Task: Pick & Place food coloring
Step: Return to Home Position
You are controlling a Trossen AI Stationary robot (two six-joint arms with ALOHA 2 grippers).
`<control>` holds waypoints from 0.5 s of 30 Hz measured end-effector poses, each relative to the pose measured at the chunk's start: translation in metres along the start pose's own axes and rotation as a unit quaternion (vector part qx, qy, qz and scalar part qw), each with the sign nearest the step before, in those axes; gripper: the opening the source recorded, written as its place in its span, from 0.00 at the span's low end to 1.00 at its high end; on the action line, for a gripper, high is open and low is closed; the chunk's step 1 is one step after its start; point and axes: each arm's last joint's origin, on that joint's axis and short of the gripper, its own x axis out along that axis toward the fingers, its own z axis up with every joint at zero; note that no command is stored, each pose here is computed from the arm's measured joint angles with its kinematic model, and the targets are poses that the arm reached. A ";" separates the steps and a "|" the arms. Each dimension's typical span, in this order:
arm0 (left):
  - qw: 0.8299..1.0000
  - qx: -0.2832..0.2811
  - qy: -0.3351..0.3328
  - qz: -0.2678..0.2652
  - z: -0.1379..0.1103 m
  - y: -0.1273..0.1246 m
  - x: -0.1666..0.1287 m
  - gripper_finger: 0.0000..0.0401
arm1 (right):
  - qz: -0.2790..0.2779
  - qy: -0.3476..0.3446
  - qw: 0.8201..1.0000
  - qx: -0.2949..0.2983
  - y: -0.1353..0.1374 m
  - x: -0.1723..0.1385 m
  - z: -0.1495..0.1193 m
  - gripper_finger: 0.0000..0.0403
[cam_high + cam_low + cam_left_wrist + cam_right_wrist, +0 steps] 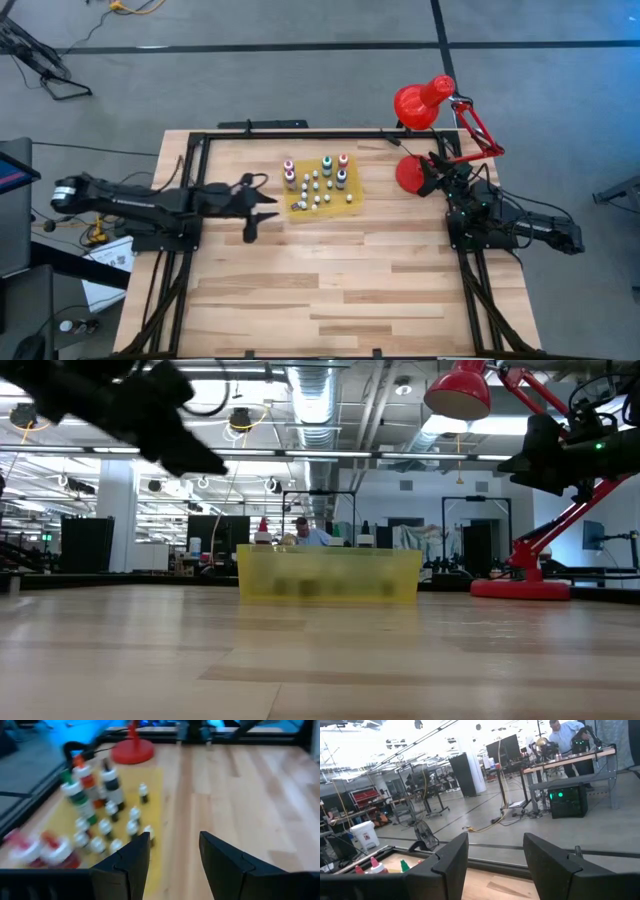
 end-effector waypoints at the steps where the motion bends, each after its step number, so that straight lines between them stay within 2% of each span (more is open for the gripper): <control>1: 1.000 0.001 -0.003 0.010 -0.007 0.002 -0.006 0.41 | 0.000 0.000 1.000 0.000 0.000 0.000 0.000 0.45; 7: 0.998 -0.005 -0.042 0.042 -0.039 0.009 -0.034 0.41 | 0.000 0.000 1.000 0.000 0.000 0.000 0.000 0.46; 15: 0.994 -0.014 -0.100 0.041 -0.054 0.012 -0.056 0.41 | 0.000 0.000 1.000 0.000 0.000 0.000 0.000 0.45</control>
